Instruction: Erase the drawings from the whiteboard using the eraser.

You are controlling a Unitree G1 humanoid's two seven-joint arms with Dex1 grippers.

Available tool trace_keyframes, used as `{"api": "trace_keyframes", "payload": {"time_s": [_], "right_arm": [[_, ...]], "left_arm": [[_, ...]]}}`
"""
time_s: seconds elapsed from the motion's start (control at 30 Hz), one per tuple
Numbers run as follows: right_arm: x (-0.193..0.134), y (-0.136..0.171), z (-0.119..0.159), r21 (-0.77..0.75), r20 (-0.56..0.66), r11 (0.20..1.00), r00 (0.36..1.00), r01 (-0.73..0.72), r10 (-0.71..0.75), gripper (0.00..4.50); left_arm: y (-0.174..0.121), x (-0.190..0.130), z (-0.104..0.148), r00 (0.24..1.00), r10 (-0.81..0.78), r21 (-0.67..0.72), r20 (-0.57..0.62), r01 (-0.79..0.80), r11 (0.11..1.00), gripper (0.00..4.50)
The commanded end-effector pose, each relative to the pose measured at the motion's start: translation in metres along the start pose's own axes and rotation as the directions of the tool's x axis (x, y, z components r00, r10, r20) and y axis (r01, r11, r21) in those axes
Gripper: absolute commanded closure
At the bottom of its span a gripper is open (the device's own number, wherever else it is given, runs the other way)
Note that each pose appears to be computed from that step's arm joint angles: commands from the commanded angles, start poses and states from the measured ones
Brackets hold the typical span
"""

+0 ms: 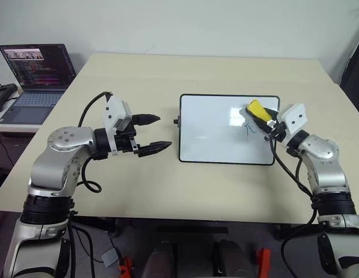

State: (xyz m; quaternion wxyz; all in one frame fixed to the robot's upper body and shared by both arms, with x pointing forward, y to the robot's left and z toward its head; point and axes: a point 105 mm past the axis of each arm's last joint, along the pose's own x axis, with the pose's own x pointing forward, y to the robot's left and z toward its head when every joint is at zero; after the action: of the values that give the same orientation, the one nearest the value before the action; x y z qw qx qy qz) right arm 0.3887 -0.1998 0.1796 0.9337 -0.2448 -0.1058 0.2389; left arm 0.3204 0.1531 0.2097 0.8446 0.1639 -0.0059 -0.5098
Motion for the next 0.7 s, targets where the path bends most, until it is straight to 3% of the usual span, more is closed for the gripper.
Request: {"api": "trace_keyframes", "payload": {"time_s": [0.03,0.27,0.47,0.7], "right_arm": [[0.004,-0.01,0.001,-0.031,0.013,0.998,0.999,0.046,-0.046,3.38],[0.003,-0.004,-0.019,0.007,-0.049,0.999,0.998,0.032,-0.031,3.38],[0.002,0.043,-0.041,0.097,-0.11,0.982,0.979,-0.16,0.17,3.38],[-0.02,0.096,-0.063,0.121,-0.185,0.906,0.888,-0.405,0.422,3.38]], "left_arm": [[-0.002,0.0,0.01,1.0,-0.005,0.031,0.022,0.004,1.0,0.0],[-0.002,-0.003,0.01,1.0,0.003,0.023,0.021,-0.003,1.0,0.0],[-0.003,-0.001,0.012,1.0,0.002,0.021,0.028,-0.002,1.0,0.0],[-0.003,0.0,0.014,0.999,-0.003,0.022,0.038,0.002,1.0,0.0]]}}
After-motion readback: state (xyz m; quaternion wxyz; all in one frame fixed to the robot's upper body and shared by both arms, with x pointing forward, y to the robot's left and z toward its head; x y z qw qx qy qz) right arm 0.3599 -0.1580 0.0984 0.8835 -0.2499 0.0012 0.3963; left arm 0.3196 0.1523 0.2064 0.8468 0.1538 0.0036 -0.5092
